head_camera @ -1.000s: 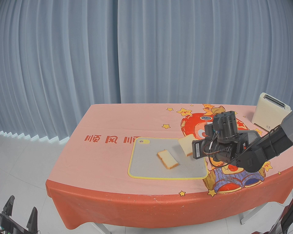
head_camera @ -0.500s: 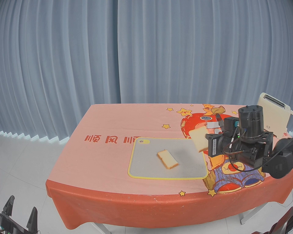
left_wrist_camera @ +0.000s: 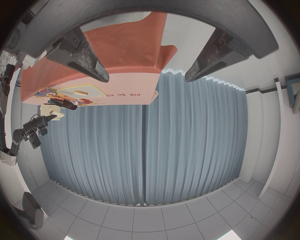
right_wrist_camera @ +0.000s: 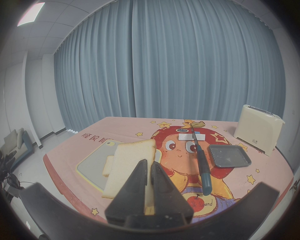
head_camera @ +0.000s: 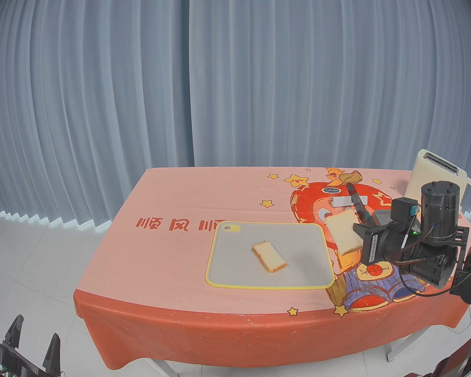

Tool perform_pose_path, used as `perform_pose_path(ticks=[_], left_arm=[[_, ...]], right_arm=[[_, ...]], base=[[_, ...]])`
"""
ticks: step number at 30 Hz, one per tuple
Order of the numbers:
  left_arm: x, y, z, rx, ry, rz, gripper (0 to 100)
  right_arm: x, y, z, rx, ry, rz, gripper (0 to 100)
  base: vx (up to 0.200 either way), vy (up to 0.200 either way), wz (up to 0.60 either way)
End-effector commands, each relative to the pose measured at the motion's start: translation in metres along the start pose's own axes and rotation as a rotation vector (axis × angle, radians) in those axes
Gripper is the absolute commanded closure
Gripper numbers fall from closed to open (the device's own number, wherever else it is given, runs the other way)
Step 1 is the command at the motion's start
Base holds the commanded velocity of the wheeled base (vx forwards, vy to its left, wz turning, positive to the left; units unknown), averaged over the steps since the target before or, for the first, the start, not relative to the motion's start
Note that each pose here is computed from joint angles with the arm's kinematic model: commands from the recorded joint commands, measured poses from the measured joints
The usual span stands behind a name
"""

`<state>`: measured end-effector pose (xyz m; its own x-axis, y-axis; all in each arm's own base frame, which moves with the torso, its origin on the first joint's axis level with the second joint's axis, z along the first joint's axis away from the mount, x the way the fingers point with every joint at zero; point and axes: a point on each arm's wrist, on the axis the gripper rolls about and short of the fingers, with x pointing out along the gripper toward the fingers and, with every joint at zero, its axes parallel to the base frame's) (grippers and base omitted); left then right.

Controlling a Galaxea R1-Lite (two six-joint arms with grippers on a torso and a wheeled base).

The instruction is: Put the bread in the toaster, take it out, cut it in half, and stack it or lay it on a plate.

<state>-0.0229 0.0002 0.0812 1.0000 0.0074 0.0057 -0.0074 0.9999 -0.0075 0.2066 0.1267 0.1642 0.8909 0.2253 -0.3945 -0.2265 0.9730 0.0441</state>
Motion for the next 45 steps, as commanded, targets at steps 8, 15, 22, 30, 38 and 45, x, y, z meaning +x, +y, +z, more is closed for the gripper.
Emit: perform_pose_path(ticks=[8,15,22,30,38,45], left_arm=[[0.0005,0.0,-0.0051,0.0,0.007,0.0,0],[0.0005,0.0,-0.0051,0.003,0.007,0.002,0],[0.0005,0.0,-0.0051,0.0,0.007,0.002,0],[0.0005,0.0,-0.0051,0.0,0.007,0.003,0],[0.0005,0.0,-0.0051,0.0,0.007,0.003,0],[0.0005,0.0,-0.0051,0.0,0.007,0.003,0]], right_arm=[[-0.0107,-0.003,-0.0031,0.0,-0.008,0.005,100],[-0.0125,0.0003,-0.0042,-0.005,-0.007,0.021,100],[-0.0114,0.0014,-0.0062,-0.01,0.002,0.023,100],[-0.0132,0.0039,-0.008,-0.016,0.005,0.035,100],[-0.0129,0.0039,-0.0087,-0.017,0.008,0.035,100],[-0.0129,0.0037,-0.0095,-0.018,0.011,0.034,100]], base=[[0.0,0.0,0.0],[0.0,0.0,0.0],[0.0,0.0,0.0],[0.0,0.0,0.0],[0.0,-0.15,0.0],[0.0,-0.2,0.0]])
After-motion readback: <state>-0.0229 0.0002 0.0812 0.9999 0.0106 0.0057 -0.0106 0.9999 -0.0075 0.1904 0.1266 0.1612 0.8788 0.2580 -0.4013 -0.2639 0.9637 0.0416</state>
